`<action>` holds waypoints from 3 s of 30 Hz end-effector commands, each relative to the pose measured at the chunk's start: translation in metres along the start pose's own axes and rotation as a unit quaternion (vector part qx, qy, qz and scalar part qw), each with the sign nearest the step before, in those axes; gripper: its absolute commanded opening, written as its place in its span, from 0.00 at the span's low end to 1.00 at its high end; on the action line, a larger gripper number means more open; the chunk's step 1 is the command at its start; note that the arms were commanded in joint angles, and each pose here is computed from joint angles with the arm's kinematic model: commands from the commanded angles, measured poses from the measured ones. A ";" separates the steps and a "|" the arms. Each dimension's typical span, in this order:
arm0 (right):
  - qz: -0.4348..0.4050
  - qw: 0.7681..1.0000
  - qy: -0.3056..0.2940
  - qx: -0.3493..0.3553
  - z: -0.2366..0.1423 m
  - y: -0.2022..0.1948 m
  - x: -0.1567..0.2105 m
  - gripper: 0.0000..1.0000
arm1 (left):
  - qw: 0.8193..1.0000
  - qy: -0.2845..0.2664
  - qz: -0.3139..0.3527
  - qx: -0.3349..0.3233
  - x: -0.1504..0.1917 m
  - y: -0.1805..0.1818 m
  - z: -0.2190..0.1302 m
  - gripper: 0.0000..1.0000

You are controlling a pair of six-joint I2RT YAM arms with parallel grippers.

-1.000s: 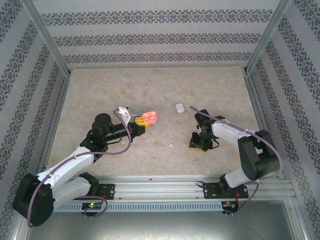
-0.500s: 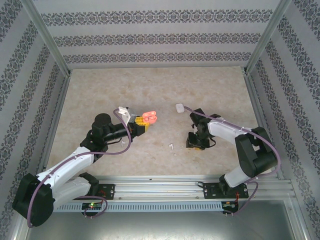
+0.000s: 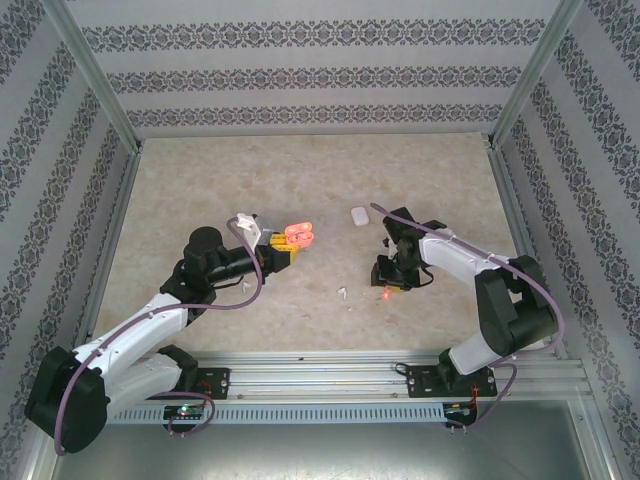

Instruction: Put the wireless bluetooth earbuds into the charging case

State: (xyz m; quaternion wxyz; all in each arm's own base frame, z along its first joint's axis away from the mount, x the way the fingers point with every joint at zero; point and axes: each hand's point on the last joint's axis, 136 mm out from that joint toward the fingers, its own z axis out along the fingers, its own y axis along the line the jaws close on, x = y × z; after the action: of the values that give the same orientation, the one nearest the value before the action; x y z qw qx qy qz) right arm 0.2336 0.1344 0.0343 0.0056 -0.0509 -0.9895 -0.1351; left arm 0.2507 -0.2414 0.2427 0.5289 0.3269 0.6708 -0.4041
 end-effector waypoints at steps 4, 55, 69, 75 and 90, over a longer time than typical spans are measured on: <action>-0.006 1.000 0.012 0.002 0.001 -0.003 -0.001 0.41 | 1.000 -0.015 0.024 0.005 -0.014 -0.004 -0.001 0.00; -0.069 0.997 -0.035 0.031 -0.013 0.008 -0.007 0.20 | 1.000 -0.011 0.018 0.005 -0.010 -0.004 -0.001 0.00; -0.333 0.908 -0.249 0.056 -0.150 0.089 -0.024 0.11 | 1.000 -0.008 0.006 0.029 -0.011 -0.009 0.003 0.00; -0.438 0.840 -0.318 0.042 -0.202 0.129 -0.012 0.12 | 0.999 -0.001 -0.005 0.052 -0.012 -0.012 0.009 0.00; -0.632 0.683 -0.363 0.047 -0.227 0.200 0.027 0.13 | 0.992 0.012 -0.036 0.118 -0.019 -0.032 0.012 0.00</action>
State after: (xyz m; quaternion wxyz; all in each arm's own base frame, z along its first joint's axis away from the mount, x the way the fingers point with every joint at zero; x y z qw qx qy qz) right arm 0.2229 0.2594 0.2926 -0.4143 0.5115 -0.7505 -0.0588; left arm 0.2410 -0.2615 0.2442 0.4646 0.3525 0.6618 -0.4710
